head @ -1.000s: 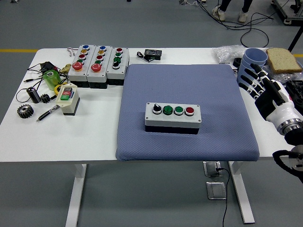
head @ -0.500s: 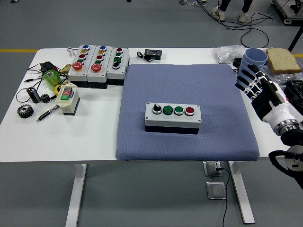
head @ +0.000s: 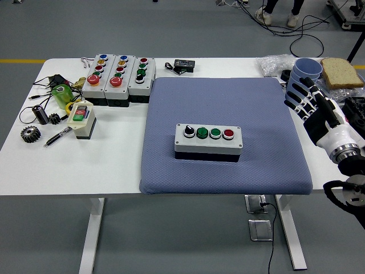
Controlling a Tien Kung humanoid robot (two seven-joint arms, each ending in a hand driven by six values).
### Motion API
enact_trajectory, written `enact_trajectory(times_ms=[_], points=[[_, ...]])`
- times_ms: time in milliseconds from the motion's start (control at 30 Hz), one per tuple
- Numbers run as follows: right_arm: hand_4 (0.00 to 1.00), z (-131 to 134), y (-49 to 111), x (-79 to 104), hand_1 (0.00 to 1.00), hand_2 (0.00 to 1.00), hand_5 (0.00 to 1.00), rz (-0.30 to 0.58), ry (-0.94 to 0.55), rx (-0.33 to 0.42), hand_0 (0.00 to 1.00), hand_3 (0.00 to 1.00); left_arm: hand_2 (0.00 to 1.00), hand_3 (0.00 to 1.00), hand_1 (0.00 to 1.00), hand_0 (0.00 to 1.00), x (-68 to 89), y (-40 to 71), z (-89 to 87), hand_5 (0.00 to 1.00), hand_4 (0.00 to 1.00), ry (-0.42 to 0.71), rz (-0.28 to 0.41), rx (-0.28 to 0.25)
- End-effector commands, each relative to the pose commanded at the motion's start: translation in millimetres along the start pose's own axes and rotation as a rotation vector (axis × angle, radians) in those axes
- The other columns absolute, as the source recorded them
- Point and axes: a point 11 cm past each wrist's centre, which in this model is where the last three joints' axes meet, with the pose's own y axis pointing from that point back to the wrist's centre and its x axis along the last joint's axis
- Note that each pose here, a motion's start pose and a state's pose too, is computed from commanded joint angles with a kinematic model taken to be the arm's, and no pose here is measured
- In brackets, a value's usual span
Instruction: Pick up the button,place it on the desk,press the button,press the button
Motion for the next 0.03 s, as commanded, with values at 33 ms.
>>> enact_trajectory(times_ms=[33], points=[[0.799, -0.2, 0.0, 0.4, 0.701, 0.72, 0.425, 0.003, -0.002, 0.0, 0.759, 0.675, 0.681, 0.594, 0.659, 0.624, 0.3, 0.0, 0.1, 0.637, 0.34, 0.001, 0.001, -0.001]])
